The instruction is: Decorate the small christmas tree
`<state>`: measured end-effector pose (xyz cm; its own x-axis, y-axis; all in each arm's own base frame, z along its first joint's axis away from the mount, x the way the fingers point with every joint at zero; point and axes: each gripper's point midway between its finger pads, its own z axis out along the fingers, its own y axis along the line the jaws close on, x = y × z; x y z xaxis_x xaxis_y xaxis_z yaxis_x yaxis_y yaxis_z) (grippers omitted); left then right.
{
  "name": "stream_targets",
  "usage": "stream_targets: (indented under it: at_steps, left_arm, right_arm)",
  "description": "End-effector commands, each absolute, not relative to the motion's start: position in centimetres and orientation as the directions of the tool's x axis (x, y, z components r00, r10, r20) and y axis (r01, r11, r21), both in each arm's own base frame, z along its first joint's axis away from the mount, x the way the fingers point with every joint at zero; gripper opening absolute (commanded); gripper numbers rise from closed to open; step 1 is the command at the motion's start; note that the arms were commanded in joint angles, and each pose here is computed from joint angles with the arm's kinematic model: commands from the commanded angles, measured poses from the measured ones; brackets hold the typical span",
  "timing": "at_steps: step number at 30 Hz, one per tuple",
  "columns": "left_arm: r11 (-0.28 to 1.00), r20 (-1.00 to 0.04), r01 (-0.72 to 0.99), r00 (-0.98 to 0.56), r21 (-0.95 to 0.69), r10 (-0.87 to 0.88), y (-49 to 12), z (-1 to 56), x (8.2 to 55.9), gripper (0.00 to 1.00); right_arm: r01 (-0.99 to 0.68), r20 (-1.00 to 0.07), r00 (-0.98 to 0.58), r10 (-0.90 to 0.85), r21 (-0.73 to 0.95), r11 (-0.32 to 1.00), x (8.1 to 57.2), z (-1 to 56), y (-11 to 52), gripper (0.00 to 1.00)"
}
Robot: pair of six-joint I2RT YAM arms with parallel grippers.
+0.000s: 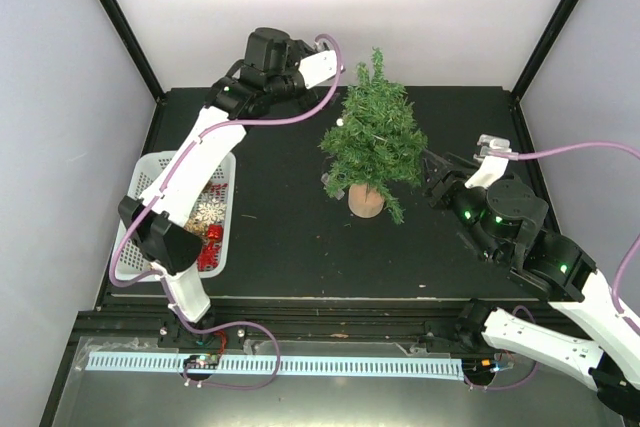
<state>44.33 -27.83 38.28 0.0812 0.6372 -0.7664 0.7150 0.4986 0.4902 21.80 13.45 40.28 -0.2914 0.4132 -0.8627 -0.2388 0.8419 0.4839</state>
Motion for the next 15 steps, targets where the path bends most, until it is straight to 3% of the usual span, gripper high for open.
stream_targets:
  at_steps: [1, 15]
  left_arm:
    - [0.509, -0.814, 0.739, 0.092, 0.441, 0.573, -27.8, 40.5, 42.4, 0.99]
    - [0.58, -0.843, 0.743, -0.04, 0.334, 0.536, -21.7, 40.9, 37.9, 0.99]
  right_arm:
    - [-0.219, -0.862, -0.272, 0.428, 0.489, 0.844, 21.9, 40.3, 12.8, 0.57]
    - [-0.175, -0.88, -0.292, 0.374, 0.434, 0.884, 22.4, 39.2, 12.7, 0.55]
